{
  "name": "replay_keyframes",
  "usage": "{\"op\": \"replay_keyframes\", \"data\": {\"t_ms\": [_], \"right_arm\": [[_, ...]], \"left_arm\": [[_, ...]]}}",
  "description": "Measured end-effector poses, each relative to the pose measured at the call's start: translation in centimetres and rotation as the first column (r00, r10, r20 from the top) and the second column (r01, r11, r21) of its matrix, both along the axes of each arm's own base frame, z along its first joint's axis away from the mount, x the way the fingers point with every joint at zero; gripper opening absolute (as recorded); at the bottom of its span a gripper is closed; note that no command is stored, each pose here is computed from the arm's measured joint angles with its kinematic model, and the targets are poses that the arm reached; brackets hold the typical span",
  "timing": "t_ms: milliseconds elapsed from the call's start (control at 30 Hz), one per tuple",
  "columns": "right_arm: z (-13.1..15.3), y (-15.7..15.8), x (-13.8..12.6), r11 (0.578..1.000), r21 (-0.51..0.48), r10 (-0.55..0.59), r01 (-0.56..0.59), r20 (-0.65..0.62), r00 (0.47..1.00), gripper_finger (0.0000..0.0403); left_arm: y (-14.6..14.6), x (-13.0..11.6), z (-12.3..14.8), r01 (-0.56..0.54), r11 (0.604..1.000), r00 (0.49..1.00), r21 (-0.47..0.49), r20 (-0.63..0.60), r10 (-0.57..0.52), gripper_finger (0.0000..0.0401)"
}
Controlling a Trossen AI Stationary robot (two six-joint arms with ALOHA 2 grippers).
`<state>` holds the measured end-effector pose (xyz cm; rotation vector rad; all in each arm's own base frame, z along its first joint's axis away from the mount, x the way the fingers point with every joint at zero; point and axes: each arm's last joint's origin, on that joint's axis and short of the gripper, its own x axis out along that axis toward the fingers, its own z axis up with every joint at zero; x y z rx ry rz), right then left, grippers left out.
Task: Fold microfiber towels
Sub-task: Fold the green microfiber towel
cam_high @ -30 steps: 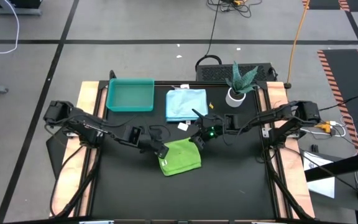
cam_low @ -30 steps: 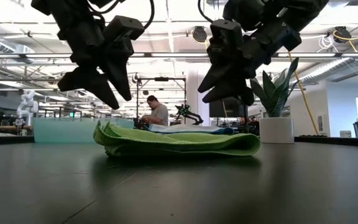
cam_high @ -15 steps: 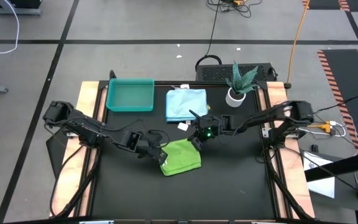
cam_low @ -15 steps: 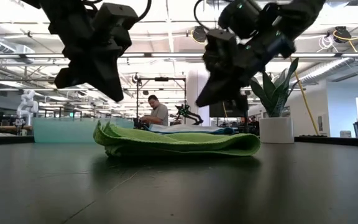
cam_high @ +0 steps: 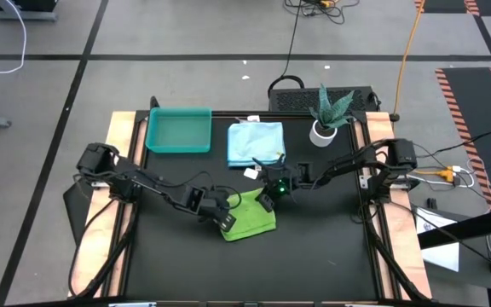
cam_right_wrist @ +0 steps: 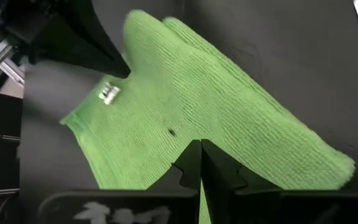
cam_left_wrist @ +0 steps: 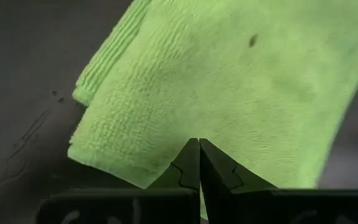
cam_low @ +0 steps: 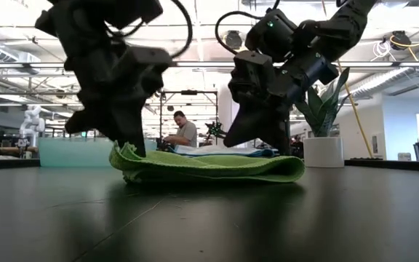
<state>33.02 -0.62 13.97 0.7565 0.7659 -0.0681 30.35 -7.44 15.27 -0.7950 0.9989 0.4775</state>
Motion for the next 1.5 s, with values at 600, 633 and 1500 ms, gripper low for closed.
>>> {"op": "replay_keyframes", "data": {"t_ms": [600, 633, 1500], "right_arm": [[-1.4, -1.0, -1.6, 0.988, -0.145, -0.073, 0.044, -0.205, 0.976, 0.0000], [-1.1, -0.8, -1.7, 0.992, -0.121, -0.061, 0.038, -0.199, 0.978, 0.0000], [-0.2, 5.1, -2.3, 0.997, -0.019, 0.067, -0.072, -0.197, 0.978, 0.0000]], "left_arm": [[-0.4, -0.8, -0.5, -0.008, 0.999, 0.995, -0.042, -0.100, 0.004, 0.0002], [-0.4, -0.8, -0.5, -0.010, 0.999, 0.995, -0.048, -0.100, 0.005, 0.0002], [3.7, 0.8, 0.9, -0.012, 0.998, 1.000, 0.069, -0.008, 0.012, 0.0002]]}}
